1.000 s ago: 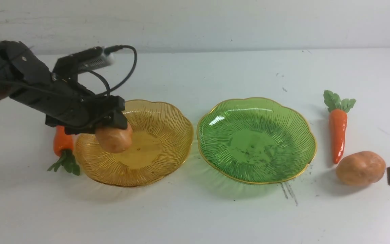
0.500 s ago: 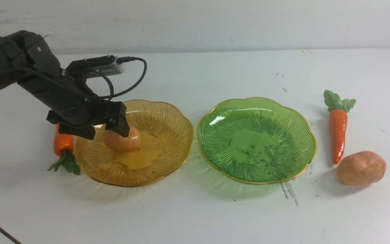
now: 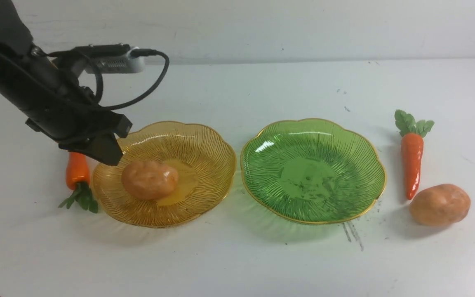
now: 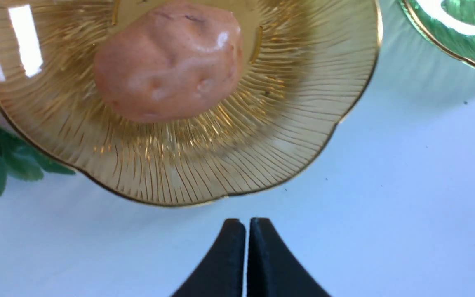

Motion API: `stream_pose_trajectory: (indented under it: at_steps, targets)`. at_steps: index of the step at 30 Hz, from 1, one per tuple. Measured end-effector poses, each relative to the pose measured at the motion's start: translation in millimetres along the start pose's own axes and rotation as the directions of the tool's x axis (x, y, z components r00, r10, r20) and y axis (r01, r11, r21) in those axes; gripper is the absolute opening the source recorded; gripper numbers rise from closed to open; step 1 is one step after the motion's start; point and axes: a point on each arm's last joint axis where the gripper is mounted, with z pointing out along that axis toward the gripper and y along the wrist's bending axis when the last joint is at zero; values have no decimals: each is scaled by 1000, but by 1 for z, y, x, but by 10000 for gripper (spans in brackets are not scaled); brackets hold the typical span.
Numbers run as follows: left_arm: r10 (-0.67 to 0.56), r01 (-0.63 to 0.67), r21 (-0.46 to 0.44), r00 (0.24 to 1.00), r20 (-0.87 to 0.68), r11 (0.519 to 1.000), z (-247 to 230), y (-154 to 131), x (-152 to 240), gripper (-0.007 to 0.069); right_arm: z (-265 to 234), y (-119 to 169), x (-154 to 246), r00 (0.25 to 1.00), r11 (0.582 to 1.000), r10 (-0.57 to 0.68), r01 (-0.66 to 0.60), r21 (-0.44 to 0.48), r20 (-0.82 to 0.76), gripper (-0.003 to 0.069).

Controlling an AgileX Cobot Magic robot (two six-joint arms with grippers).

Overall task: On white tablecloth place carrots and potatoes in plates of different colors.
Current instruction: 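Put the potatoes from the left side into the left plate with the left gripper, then pick up the potato from the right side of the table and place it in a plate with the right gripper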

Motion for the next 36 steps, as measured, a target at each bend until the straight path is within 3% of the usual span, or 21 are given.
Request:
stream_pose_trajectory:
  at_steps: [4, 9, 18, 26, 30, 36]
  targets:
    - [25, -24, -13, 998, 64, 1000, -29, -14, 19, -4, 41, 0, -14, 995, 997, 78, -77, 24, -58, 617]
    - [46, -43, -31, 990, 134, 999, -48, -22, 26, -4, 76, 0, -25, 988, 991, 128, -125, 44, -90, 683]
    - [50, -46, -35, 989, 137, 998, -50, -22, 26, -4, 132, 6, -58, 969, 984, 171, -158, 86, -176, 691]
    - [50, -46, -35, 989, 137, 998, -50, -22, 26, -4, 159, 1, -54, 934, 978, 174, -128, 162, -313, 685]
    - [50, -46, -36, 989, 137, 998, -50, -22, 26, -4, 164, 0, -52, 929, 979, 164, -113, 167, -332, 577]
    - [52, -47, -40, 990, 133, 998, -50, -22, 27, -4, 161, 1, -57, 939, 988, 98, -52, 145, -329, 577]
